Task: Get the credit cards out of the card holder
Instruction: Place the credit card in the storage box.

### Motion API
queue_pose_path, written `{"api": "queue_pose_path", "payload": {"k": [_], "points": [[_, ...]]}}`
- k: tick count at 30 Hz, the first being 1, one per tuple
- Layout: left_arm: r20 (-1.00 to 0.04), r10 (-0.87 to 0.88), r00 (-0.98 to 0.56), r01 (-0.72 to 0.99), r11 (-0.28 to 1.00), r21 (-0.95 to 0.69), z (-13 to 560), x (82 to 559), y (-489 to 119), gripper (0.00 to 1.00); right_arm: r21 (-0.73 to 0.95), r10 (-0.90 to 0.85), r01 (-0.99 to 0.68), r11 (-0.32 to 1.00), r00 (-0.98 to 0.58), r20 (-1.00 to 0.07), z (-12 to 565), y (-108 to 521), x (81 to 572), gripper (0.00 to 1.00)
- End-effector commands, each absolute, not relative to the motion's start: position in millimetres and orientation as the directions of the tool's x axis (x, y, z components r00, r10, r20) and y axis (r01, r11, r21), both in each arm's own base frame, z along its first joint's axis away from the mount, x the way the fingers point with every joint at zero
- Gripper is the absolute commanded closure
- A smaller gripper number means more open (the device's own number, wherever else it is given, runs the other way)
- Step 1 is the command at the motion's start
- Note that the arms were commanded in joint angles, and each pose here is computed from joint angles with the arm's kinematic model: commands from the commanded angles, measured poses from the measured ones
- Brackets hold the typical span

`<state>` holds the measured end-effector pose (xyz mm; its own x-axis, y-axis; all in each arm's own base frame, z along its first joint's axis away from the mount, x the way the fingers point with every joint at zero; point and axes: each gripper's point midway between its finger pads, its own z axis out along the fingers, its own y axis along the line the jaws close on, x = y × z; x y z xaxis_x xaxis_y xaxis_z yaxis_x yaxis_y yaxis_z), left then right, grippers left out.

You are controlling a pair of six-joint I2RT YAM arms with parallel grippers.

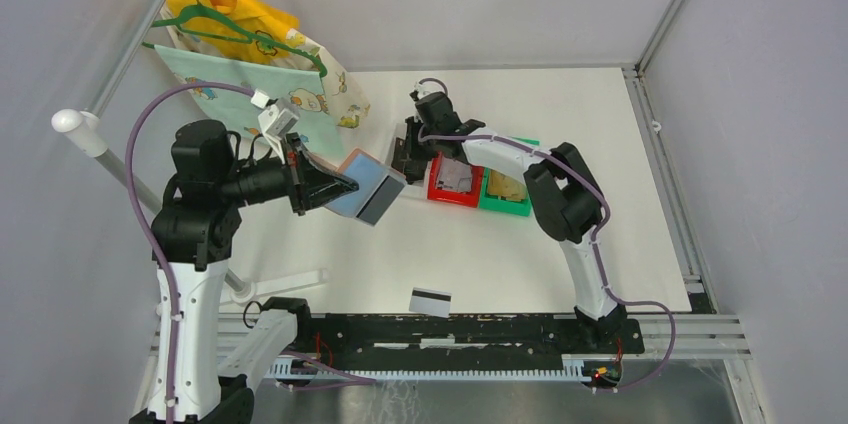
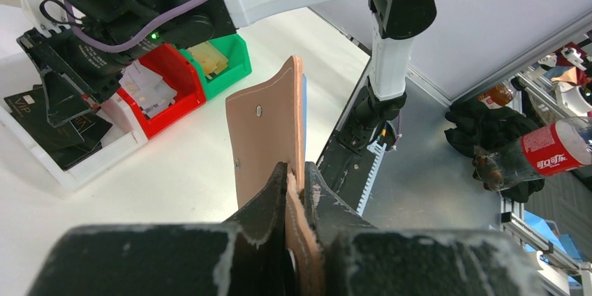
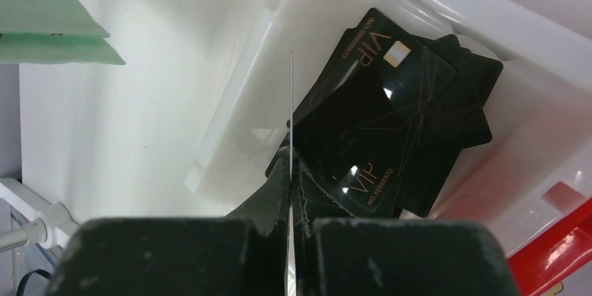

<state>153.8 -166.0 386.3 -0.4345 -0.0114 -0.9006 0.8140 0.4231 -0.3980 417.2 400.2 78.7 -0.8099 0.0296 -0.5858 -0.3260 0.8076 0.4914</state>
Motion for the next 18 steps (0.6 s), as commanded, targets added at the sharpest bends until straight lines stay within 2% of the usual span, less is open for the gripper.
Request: {"api": "queue_pose_path", "payload": {"k": [1,5,6,10,16,18], "points": [[-0.954,0.002,-0.3,0.879,0.388,-0.275,409,143,-167,0.98,0.496,0.086,-0.309,0.811,-0.777,-0.624,90,407,438,1.0],[-0.953,0.001,-0.302,0.879,0.388,-0.278,409,142,-167,0.98,0.464,0.055,-0.342,0.817,-0.756,-0.653,91,410,445,0.98],[-0.954,0.001,-0.301,0.879,0.387,-0.277,409,141,-167,0.98,0.457,0.045,-0.357,0.814,-0.747,-0.664,93,411,447,0.91],[-0.952,-0.001,-0.307,0.878,0.385,-0.283,409,141,-167,0.98,0.419,0.021,-0.389,0.82,-0.713,-0.701,105,407,448,0.77],[-0.951,0.0,-0.311,0.878,0.383,-0.287,407,139,-167,0.98,0.37,0.026,-0.402,0.837,-0.647,-0.762,144,393,445,0.65],[-0.95,-0.001,-0.312,0.878,0.382,-0.289,408,139,-167,0.98,0.351,0.035,-0.394,0.849,-0.621,-0.783,160,385,446,0.56]]}}
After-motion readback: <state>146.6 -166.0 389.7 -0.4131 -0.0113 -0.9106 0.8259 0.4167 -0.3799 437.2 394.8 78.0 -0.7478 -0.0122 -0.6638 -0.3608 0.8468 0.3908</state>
